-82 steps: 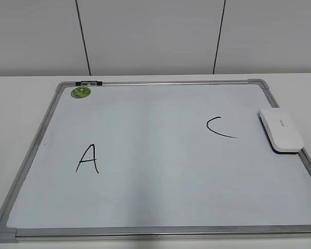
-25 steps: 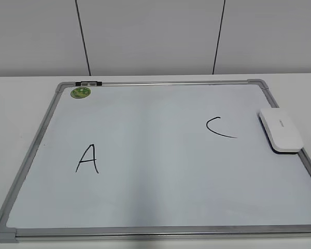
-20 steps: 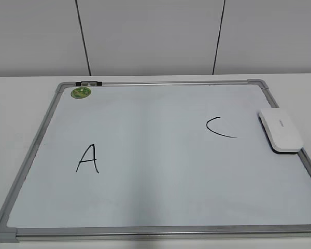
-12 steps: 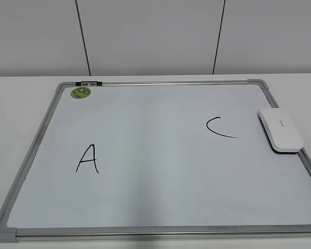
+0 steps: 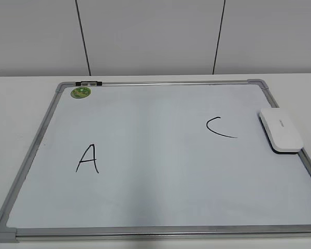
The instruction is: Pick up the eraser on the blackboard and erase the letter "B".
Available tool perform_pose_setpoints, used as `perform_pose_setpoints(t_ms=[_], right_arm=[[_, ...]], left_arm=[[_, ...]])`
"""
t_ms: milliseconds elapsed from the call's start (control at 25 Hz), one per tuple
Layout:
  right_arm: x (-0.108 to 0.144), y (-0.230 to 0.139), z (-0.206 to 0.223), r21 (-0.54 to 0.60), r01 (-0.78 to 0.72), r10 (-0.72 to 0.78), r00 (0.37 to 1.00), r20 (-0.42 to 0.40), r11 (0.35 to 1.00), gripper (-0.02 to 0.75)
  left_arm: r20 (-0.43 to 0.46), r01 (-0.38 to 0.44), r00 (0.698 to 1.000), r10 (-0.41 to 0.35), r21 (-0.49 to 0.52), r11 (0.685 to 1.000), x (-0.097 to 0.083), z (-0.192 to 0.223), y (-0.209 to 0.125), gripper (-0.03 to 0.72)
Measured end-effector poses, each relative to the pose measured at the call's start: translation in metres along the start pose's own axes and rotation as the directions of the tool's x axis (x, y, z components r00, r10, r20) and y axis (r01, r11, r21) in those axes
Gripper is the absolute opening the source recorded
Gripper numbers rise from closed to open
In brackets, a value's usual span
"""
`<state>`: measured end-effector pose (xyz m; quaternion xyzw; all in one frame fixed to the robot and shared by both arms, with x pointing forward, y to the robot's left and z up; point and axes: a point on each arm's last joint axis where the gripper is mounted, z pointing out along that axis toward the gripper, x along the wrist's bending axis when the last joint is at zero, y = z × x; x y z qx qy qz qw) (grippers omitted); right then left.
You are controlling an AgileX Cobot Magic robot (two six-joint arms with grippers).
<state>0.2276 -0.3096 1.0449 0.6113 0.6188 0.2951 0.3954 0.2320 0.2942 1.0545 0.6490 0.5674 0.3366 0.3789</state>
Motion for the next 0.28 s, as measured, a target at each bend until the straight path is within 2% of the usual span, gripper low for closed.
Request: perform_pose_setpoints(t_ms=[280], right_arm=[[0.0,0.0,0.0,0.0,0.0,0.0,1.0,0.0,1.0,0.574]], left_arm=[[0.0,0.002,1.0,-0.002,0.0,1.0,0.0,0.0,0.0,0.246]])
